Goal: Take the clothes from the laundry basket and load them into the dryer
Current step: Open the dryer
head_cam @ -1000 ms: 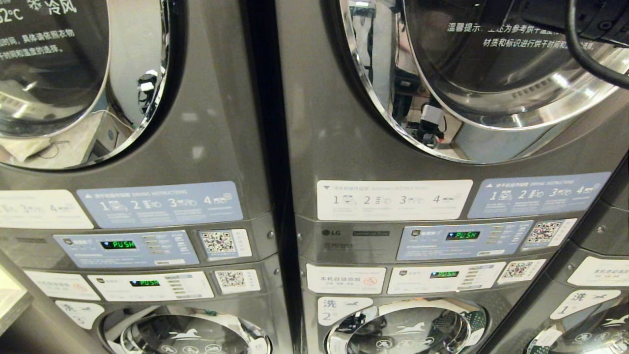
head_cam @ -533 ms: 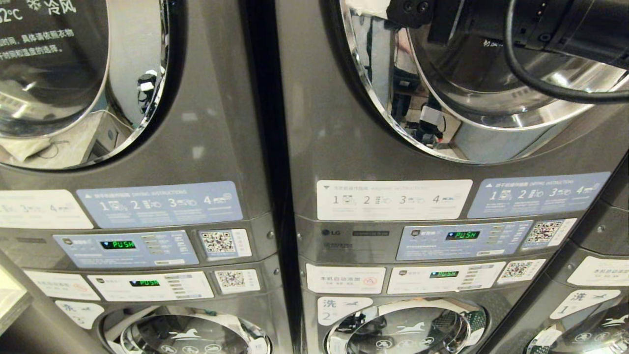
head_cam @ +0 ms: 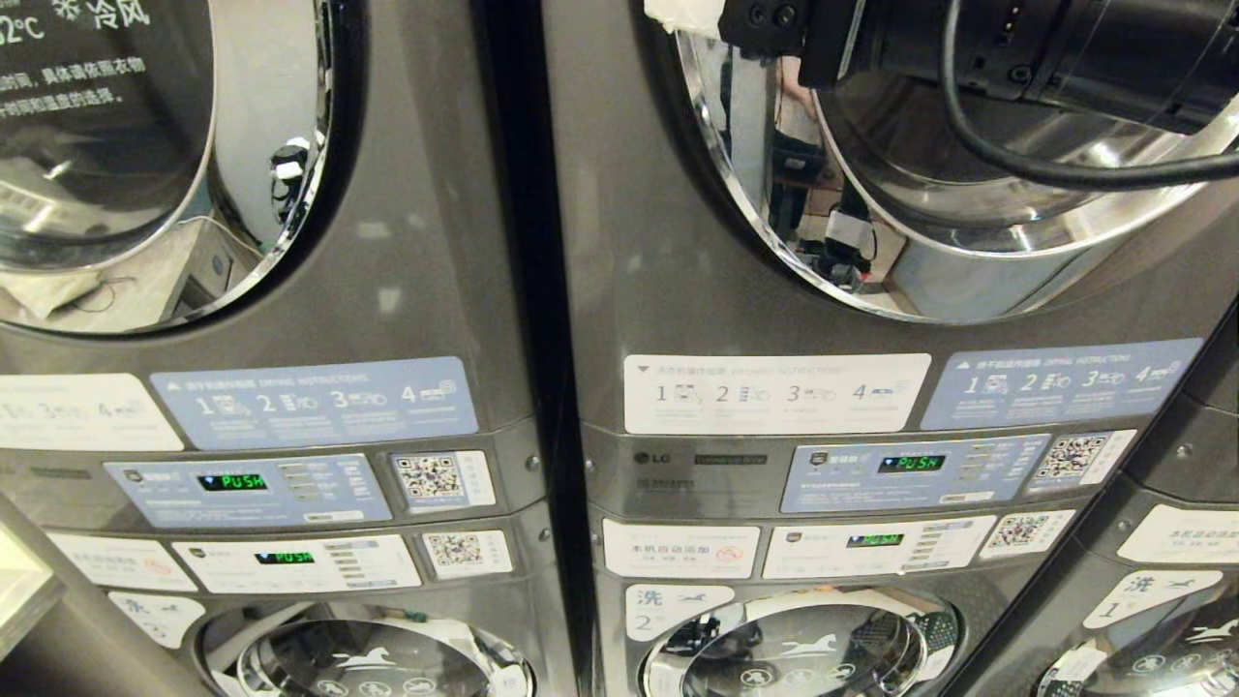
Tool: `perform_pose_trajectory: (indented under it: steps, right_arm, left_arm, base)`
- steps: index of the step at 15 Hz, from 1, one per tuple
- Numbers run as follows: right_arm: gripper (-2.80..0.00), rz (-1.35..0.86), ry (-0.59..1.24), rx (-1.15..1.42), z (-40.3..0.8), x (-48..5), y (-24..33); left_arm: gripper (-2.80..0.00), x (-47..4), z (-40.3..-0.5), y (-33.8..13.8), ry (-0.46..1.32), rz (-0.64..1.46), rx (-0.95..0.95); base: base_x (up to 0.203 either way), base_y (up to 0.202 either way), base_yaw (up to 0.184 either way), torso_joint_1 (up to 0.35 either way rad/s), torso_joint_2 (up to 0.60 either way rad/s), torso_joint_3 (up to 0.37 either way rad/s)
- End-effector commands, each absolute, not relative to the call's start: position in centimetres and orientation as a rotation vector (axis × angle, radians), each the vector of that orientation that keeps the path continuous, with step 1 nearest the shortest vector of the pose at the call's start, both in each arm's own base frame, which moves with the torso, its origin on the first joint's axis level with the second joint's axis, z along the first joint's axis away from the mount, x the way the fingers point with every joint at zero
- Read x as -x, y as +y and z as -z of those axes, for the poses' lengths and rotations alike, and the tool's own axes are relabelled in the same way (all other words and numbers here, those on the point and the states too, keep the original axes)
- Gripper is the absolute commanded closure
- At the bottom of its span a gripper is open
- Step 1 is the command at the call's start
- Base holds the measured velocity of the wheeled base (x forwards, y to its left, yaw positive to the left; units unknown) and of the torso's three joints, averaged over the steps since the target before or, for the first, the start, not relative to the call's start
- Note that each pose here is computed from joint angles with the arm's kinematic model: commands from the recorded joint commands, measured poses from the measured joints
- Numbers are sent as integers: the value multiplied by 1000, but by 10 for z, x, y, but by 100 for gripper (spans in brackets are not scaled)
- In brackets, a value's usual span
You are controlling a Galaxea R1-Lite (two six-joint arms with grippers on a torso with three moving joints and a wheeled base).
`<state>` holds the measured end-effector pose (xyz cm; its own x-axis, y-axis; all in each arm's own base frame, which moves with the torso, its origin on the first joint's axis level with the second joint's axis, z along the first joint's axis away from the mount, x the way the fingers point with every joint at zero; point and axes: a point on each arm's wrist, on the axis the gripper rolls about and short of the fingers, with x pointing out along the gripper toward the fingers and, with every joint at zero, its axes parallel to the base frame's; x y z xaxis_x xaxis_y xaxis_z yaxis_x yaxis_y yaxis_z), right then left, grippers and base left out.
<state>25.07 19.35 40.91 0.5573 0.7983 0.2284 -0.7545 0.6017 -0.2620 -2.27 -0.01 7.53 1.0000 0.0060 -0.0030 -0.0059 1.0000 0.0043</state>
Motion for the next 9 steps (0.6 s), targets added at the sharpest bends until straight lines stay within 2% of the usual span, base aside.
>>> perform_pose_trajectory:
  steps: [1,4,9]
  right_arm:
    - [-280,-933,-358,113,-418,-238,187]
    - [-280,-959,-357,51,-426,-216,177]
    - [-280,-994,-311,44,-416,-162,143]
  left_arm:
    - [0,23,-75,0,5,-7,-5]
    - [0,23,-75,0,3,-7,-5]
    - [0,23,-75,0,5,-7,-5]
  base:
    - [0,0,0,0,0,0]
    - [0,0,0,0,0,0]
    - [0,0,0,0,0,0]
